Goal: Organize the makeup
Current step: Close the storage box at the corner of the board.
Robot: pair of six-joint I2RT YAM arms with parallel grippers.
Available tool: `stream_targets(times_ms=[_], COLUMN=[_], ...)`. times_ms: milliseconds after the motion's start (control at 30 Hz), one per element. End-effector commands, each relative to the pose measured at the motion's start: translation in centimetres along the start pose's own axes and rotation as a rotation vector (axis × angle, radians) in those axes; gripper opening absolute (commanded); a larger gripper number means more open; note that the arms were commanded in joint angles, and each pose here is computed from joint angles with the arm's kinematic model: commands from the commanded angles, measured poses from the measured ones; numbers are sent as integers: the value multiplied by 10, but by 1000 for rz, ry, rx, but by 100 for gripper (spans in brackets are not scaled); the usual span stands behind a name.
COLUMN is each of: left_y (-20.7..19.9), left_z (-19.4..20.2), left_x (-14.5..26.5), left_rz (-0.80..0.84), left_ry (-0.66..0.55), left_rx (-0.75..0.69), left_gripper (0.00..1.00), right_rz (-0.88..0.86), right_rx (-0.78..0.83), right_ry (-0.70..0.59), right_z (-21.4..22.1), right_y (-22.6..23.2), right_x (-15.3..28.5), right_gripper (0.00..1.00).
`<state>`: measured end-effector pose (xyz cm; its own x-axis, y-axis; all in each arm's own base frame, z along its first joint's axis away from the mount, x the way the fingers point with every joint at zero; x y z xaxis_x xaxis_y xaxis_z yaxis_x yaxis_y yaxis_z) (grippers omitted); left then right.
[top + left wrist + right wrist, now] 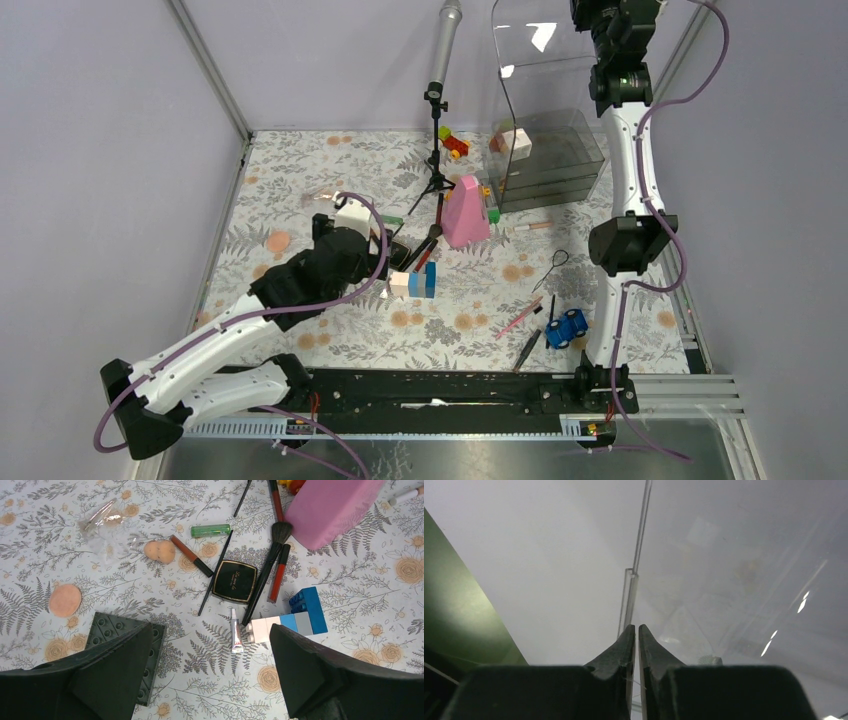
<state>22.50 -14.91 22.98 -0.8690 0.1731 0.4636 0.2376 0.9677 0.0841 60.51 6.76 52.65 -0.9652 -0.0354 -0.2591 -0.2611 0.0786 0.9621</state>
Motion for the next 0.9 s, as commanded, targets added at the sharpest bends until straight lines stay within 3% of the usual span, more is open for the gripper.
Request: stream_targets(times_ms=[0,167,233,300,367,733,867], left_y=[2,1,1,0,0,-2,-1], left_z=[-12,-12,-11,-11,-11,-9,-10], left_x=[3,3,3,3,3,1,1], left_rz=[5,9,13,14,16,19,16], left_ry=[-57,-55,-53,-51,-50,-41,-46], left_rx=[31,31,30,29,28,23,24], left_gripper=[99,99,99,99,99,99,99], right_rz=[-24,-31,-35,-31,-29,-8,2], right_rx=[37,88,105,109,110,133,114], right_ry=[23,-20,-40,-54,-51,-64,-72], right_z=[1,-8,-12,-14,-14,-16,-18], right_y=[30,48,54,55,54,40,28], right_x=[19,33,36,36,33,25,16], right_gripper=[11,13,33,63,74,96,98])
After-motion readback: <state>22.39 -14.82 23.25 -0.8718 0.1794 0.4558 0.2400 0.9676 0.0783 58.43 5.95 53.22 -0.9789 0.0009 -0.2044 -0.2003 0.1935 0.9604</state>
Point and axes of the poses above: each gripper's point midway between its finger pads, its own x axis back along the fingers, its own y axis along the line the jaws close on, z = x × y, the point moved 2 cm from there along x, back along the fingers, and after that the axes turned 2 degrees about -x, right-handed, at the moved point
